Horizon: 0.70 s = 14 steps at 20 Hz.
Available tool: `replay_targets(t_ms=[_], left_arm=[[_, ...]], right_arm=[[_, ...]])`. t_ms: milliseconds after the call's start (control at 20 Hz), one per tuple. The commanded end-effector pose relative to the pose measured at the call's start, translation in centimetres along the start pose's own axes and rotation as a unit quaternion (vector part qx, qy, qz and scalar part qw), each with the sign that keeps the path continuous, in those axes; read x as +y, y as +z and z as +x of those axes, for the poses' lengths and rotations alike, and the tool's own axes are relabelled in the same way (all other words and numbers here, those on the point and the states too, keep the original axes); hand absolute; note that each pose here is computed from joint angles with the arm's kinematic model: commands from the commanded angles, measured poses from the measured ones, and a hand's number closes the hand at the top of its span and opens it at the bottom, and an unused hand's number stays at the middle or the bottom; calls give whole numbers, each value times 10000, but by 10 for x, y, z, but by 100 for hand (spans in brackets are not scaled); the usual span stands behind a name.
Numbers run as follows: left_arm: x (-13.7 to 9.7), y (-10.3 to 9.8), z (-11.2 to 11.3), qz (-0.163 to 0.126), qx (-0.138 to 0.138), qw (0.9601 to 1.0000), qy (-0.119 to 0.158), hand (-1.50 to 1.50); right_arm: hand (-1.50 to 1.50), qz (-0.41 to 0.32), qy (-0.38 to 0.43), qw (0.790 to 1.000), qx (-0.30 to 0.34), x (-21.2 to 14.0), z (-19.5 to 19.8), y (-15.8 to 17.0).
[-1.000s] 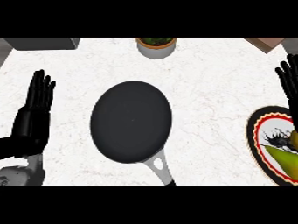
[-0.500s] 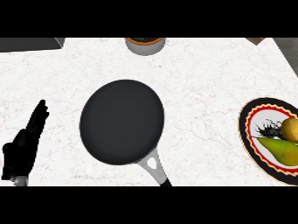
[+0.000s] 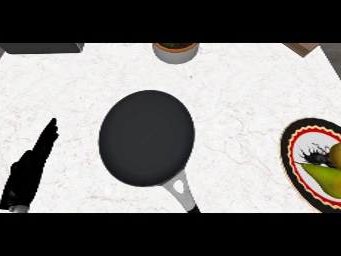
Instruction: Pick the lemon from the plate and place it in the pan
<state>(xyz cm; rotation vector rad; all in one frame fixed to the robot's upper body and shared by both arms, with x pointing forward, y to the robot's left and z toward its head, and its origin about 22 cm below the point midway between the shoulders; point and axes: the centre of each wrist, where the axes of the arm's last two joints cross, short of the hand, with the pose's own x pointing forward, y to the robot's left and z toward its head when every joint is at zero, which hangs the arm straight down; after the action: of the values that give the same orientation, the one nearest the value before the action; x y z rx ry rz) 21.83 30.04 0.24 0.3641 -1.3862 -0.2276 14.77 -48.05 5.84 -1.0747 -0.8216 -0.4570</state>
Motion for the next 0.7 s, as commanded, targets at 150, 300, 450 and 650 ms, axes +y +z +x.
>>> replay_targets(t_ms=[150,300,450,650], left_arm=[[-11,-5,14,-68,-6,10000,-41,0],[-14,12,4,-192,-46,9998,-61,0],[-25,2,17,-261,-37,9997,2,0],[-25,-1,7,-260,-59,9996,-11,0]], right_arm=[[-150,1104,984,9889,155,-24,77,19],[-150,1476,972,9841,188,-14,96,21],[-150,1579,1166,9800,336,-22,120,1],[-150,1773,1361,9716,775,-10,134,-3]])
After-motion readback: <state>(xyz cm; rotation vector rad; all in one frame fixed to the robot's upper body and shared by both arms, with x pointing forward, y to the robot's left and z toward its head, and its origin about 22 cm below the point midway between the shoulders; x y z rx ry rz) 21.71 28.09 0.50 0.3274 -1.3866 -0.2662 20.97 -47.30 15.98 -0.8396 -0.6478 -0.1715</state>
